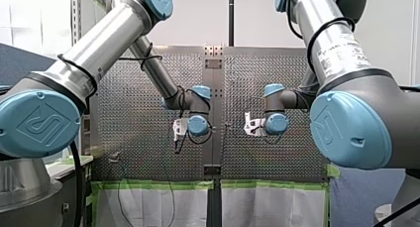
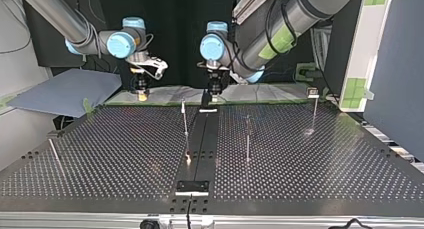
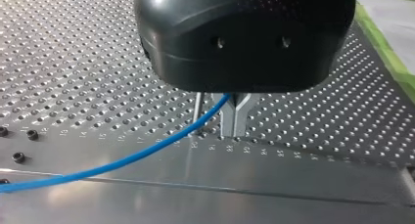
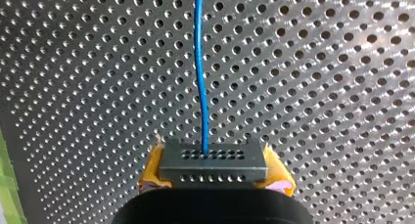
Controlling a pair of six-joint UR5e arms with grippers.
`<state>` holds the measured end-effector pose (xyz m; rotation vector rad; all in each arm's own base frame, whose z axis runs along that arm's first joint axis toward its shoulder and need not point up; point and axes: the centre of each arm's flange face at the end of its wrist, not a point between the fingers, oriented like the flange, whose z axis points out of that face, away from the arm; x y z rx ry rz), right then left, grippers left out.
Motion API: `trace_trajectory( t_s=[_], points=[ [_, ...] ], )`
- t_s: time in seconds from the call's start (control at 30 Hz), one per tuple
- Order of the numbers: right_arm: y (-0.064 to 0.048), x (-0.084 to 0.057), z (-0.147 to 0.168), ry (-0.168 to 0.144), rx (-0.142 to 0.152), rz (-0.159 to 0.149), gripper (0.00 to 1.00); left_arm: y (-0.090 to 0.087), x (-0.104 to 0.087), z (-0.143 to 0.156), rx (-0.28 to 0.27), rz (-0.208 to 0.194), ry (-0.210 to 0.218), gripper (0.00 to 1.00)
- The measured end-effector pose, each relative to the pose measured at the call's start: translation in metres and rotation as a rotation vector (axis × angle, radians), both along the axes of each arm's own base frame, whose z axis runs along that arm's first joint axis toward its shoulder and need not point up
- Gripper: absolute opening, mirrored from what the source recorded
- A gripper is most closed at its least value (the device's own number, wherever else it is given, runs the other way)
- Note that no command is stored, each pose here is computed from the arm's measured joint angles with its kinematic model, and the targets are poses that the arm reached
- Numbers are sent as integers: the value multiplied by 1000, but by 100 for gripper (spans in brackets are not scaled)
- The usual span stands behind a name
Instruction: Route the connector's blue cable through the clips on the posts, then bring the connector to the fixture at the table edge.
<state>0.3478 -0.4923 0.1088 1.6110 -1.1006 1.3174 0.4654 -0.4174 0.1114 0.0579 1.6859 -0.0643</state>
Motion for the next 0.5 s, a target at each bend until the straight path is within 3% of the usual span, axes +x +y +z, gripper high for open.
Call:
trace_trajectory(
  t_s=[0.5],
  points=[
    [-22, -24, 3, -13, -7, -20, 0, -6, 3, 3, -5, -20, -4, 0]
  ],
)
